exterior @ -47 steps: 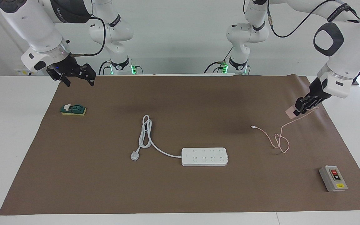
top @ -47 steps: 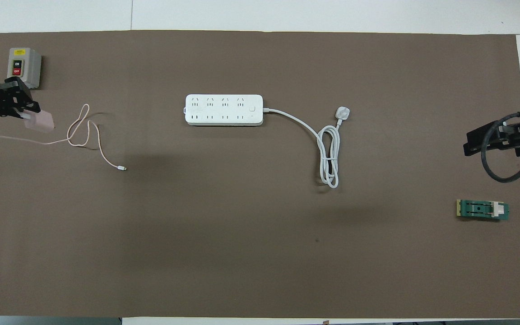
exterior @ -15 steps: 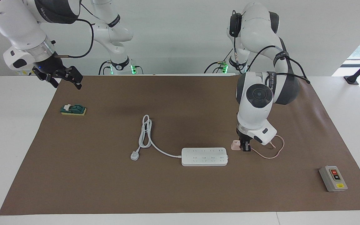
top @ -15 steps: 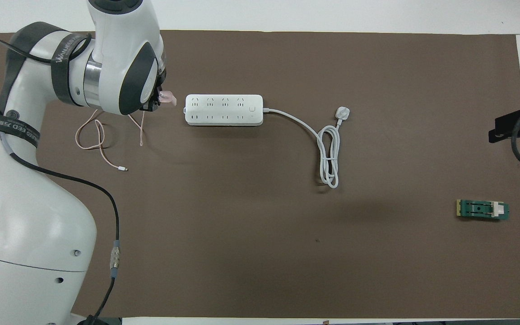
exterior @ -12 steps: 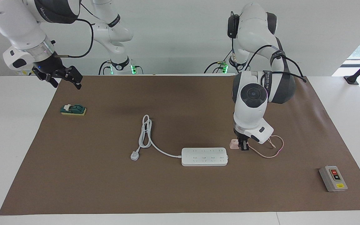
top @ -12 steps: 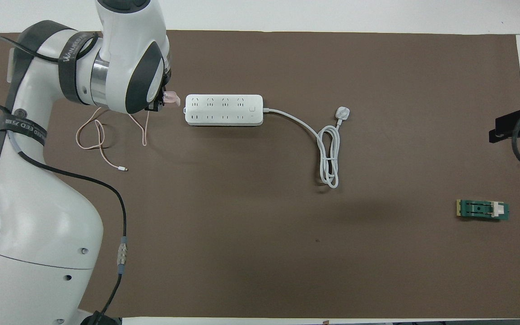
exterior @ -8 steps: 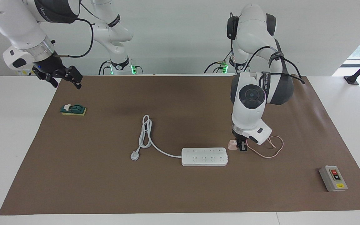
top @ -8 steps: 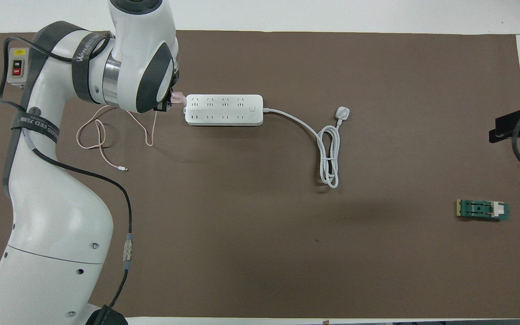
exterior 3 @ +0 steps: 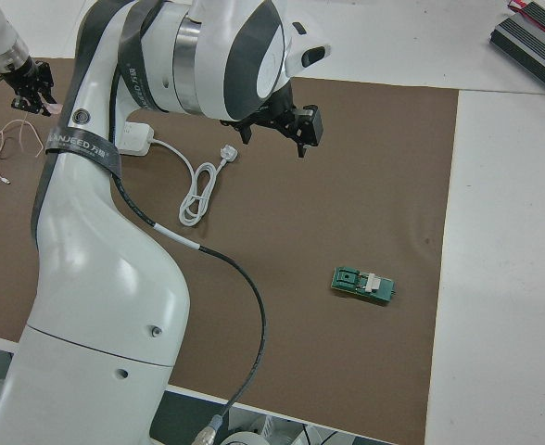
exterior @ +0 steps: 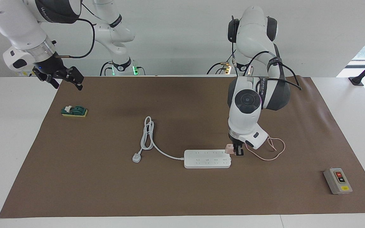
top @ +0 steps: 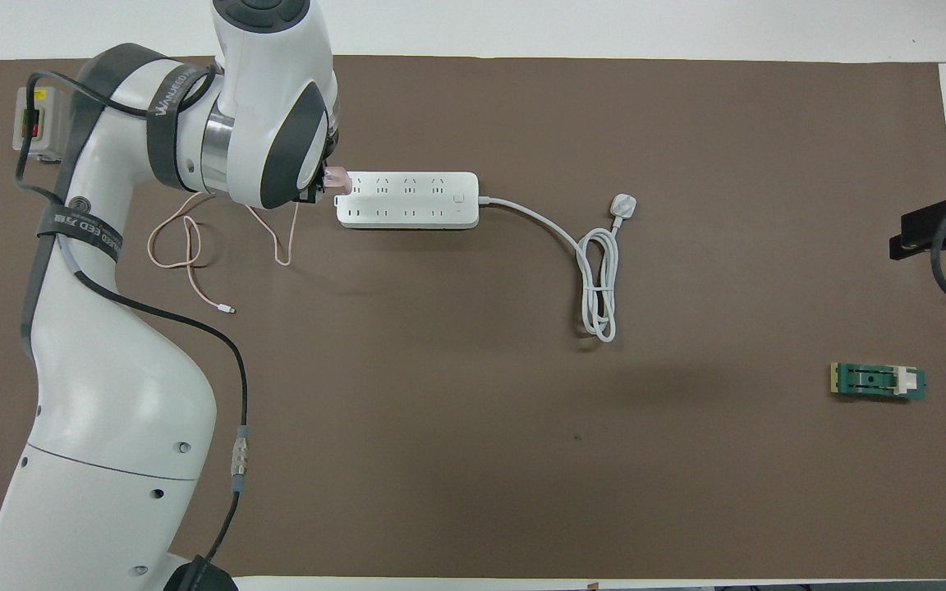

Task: Plug charger into power strip
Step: 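Push the charger prongs into the end socket with the left gripper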

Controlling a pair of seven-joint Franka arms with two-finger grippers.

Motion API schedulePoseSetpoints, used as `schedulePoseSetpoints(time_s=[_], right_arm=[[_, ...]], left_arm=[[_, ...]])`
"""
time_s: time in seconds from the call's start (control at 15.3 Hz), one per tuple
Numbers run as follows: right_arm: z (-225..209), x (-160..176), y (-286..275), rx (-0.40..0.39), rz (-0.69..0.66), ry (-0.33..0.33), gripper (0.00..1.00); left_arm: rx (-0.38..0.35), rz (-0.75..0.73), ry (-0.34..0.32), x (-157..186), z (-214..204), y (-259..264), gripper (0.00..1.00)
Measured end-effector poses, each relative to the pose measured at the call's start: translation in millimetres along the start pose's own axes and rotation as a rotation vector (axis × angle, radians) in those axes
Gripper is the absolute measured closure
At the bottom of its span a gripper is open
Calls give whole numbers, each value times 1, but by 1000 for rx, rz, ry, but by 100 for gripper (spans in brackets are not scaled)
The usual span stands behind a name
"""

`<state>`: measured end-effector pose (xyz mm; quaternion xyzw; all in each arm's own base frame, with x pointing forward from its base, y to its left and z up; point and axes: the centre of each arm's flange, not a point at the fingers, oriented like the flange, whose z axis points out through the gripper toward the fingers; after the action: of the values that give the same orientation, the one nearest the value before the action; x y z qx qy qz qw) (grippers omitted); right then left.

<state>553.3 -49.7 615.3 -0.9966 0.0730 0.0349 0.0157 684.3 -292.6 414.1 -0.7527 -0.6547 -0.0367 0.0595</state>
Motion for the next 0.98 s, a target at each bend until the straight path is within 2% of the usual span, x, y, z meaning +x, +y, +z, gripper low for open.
schedulePoseSetpoints(time_s=[0.2, 0.52, 0.98], right_arm=[[0, 0, 0, 0, 0, 0, 0], [0, 0, 0, 0, 0, 0, 0], [0, 0, 0, 0, 0, 0, 0]], left_arm=[[-8, 7, -1, -8, 11, -1, 69], [14, 1, 2, -2, 20, -5, 69], [5, -1, -6, 0, 25, -9, 69]])
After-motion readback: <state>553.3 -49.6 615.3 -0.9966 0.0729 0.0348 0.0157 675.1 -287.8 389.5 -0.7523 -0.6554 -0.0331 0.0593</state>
